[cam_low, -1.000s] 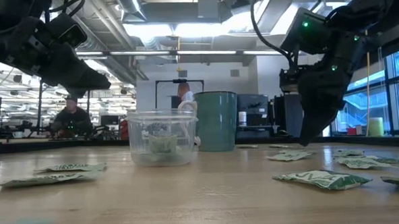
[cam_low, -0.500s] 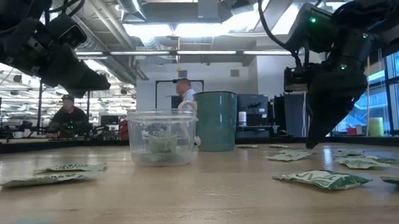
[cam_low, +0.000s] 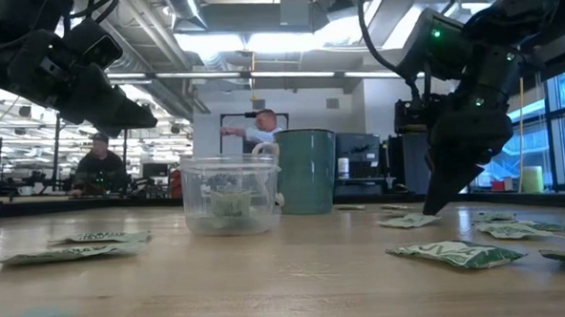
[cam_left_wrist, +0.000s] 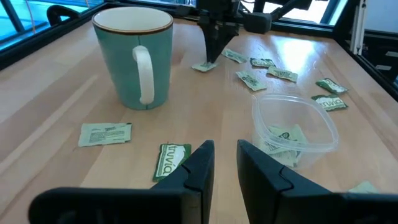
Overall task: Pick and place Stevia / Truvia into bins
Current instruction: Put the white stevia packet into the transparent bin
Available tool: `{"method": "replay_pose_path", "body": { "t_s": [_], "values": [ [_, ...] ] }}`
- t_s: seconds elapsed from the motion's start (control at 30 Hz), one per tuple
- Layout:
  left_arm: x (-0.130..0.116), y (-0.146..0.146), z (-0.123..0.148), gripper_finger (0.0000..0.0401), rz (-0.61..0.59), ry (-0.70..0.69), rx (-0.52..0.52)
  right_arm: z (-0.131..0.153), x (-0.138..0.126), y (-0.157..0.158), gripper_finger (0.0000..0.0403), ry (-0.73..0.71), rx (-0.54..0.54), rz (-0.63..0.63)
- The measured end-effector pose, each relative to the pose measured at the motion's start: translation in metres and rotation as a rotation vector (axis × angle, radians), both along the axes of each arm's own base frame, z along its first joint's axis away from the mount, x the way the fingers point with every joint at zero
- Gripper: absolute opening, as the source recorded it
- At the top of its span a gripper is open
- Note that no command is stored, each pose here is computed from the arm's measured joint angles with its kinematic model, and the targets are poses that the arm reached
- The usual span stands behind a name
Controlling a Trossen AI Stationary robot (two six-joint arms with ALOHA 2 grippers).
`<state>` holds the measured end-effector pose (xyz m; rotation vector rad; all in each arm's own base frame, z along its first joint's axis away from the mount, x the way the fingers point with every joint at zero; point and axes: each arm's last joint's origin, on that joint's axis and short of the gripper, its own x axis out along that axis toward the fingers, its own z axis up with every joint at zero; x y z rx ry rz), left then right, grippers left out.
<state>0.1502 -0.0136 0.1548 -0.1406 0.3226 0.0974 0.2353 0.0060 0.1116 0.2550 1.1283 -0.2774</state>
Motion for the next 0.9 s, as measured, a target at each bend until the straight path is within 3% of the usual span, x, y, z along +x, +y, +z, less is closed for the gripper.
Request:
{"method": "replay_pose_path", "body": {
  "t_s": [0.1, 0.5, 0.9],
  "values": [
    [0.0, 0.0, 0.0, 0.0063, 0.0, 0.0, 0.0, 0.0, 0.0, 0.0, 0.0007, -0.005, -0.005, 0.015],
    [0.0, 0.0, 0.0, 0.0063, 0.0, 0.0, 0.0, 0.016, 0.015, 0.0, 0.0002, -0.051, -0.05, 0.085],
    [0.0, 0.0, 0.0, 0.0063, 0.0, 0.0, 0.0, 0.095, 0.072, 0.017, 0.0001, -0.364, -0.153, 0.318]
  ]
}}
